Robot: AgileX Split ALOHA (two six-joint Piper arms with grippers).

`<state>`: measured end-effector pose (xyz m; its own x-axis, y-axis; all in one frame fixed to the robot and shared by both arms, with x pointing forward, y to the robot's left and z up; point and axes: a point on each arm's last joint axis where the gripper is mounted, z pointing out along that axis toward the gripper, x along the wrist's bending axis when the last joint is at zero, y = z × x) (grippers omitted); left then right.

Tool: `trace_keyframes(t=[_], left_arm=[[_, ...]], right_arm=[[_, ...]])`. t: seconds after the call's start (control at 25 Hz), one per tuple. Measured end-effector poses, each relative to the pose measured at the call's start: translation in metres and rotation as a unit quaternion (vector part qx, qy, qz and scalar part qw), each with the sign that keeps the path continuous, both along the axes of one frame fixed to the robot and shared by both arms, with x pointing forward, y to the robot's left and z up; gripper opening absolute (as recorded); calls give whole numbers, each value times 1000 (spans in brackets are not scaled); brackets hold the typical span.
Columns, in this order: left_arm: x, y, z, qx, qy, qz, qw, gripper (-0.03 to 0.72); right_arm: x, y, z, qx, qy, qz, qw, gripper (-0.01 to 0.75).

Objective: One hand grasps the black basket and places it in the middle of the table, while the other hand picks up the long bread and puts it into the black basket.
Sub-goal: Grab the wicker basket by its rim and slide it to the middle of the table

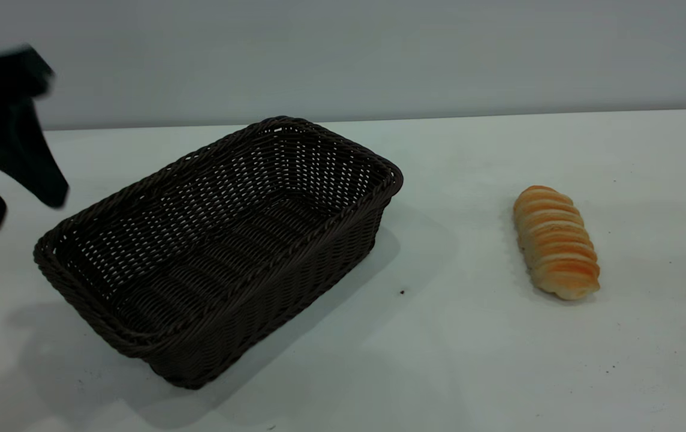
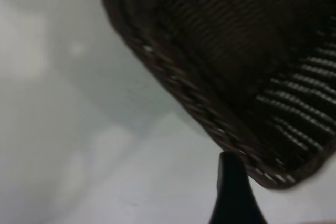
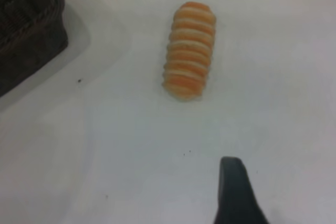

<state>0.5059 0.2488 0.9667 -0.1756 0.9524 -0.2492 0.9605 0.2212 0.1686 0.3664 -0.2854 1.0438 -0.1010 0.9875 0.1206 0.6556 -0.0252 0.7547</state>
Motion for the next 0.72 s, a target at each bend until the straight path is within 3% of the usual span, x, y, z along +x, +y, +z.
trace_keyframes(t=[0.32, 0.72], left_arm=[[18, 6, -52, 14, 35, 171, 985, 495], [28, 4, -94, 2, 51, 219, 974, 490]], right_arm=[[1, 0, 1, -1, -4, -1, 1000, 450], [1, 0, 1, 1, -4, -2, 1000, 450]])
